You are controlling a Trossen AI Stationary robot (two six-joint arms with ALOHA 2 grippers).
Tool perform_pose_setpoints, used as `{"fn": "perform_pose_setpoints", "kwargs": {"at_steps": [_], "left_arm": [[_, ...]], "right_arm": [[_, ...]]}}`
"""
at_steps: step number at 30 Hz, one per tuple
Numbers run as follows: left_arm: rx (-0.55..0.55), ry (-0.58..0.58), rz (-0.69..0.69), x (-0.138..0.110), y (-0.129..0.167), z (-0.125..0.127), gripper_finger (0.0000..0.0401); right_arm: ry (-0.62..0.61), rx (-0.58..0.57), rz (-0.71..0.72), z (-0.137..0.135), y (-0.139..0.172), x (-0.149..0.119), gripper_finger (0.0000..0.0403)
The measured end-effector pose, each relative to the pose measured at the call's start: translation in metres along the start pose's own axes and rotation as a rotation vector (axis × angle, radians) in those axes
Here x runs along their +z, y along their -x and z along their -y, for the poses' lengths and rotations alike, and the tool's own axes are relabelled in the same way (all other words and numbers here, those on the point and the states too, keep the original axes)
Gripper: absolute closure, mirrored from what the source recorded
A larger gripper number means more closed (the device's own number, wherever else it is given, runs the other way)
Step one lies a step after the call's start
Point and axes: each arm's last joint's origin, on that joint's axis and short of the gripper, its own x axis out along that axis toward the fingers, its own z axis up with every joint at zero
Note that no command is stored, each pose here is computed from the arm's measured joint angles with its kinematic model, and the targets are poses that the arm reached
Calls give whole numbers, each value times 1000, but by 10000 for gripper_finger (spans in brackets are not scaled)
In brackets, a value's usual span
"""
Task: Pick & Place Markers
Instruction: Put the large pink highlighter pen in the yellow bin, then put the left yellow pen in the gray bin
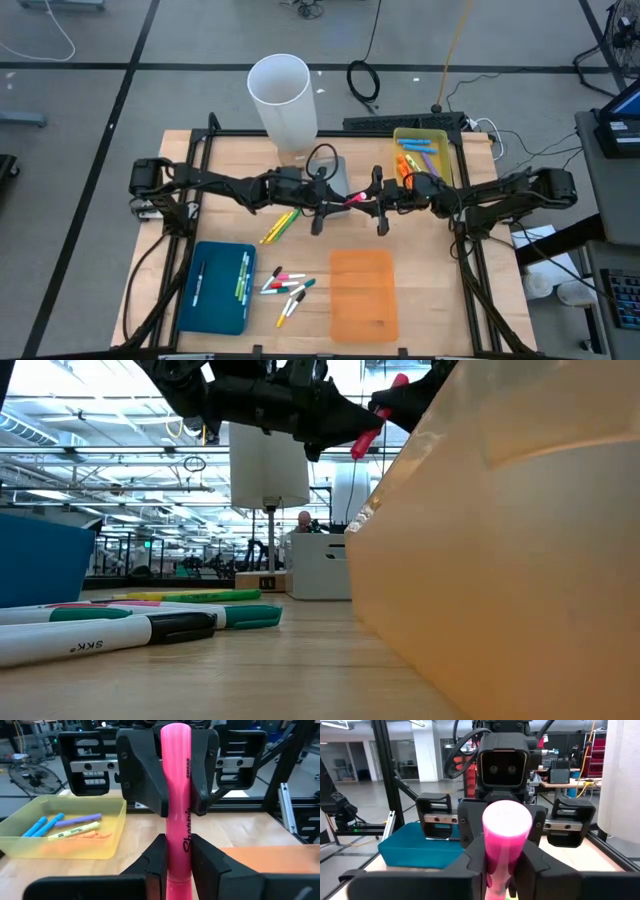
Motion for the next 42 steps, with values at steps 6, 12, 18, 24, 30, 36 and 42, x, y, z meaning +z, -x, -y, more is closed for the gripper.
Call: {"fn": "perform_pose_setpoints", "kwargs": {"at_steps": [6,12,18,24,30,36,42], "left_arm": [[121,53,-8,0,1,-3,255],[247,71,-147,6,20,-4,128],[360,129,-261,18,50,0,62],[486,192,-408,14,70,3,51],[571,213,-497,3,74,2,50],[576,220,-502,3,74,1,50],[576,220,-507,2,74,2,50]], "right_arm": [[0,-54,-35,2,1,-2,356],[76,-383,-229,16,11,-13,356],[137,-886,-486,39,47,-18,356],[-18,-1241,-678,62,96,-24,356],[-193,-1269,-768,74,117,-30,356],[-218,-1295,-780,78,124,-36,284],[-217,-1297,-758,80,123,-35,198]]}}
